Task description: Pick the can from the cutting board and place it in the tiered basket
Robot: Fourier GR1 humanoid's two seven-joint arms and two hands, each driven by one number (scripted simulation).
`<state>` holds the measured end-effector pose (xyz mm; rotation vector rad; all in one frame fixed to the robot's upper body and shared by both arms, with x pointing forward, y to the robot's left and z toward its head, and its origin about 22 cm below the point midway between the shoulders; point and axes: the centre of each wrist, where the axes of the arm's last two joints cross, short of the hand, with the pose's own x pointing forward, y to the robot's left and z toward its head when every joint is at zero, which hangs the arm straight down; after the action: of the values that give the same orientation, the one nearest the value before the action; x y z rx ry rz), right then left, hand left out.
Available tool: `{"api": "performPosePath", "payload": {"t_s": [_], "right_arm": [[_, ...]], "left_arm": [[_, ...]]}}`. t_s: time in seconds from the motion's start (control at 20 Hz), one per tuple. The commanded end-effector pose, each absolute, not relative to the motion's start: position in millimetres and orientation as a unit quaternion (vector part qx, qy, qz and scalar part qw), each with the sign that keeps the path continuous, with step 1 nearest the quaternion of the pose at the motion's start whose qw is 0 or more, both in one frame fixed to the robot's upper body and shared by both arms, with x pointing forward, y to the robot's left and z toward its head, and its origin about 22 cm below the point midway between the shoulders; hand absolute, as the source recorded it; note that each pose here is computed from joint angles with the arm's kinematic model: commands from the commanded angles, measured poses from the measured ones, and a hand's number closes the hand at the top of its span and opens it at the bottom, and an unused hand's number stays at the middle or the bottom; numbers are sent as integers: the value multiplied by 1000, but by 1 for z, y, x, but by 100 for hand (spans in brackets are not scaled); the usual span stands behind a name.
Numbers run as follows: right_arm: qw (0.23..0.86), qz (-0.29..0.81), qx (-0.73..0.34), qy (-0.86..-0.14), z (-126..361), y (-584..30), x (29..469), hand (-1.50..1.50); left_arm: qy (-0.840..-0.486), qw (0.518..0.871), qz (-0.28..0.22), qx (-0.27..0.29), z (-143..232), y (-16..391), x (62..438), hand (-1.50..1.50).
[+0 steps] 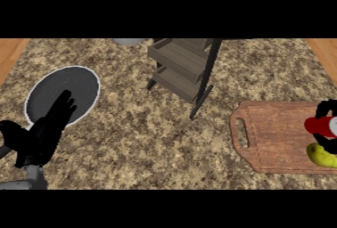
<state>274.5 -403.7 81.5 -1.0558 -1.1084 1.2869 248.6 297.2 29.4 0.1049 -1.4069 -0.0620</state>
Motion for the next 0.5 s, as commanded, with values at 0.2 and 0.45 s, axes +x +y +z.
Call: {"api": "performPosePath", "payload": {"t_s": [0.2,0.45], "right_arm": [[561,342,-552,-513,171,-373,258,150],[520,231,-512,-643,229,-331,235,150]], "left_arm": [[-636,769,-14,63,27,300,247,0],[-636,768,-24,68,34,311,247,0]]}}
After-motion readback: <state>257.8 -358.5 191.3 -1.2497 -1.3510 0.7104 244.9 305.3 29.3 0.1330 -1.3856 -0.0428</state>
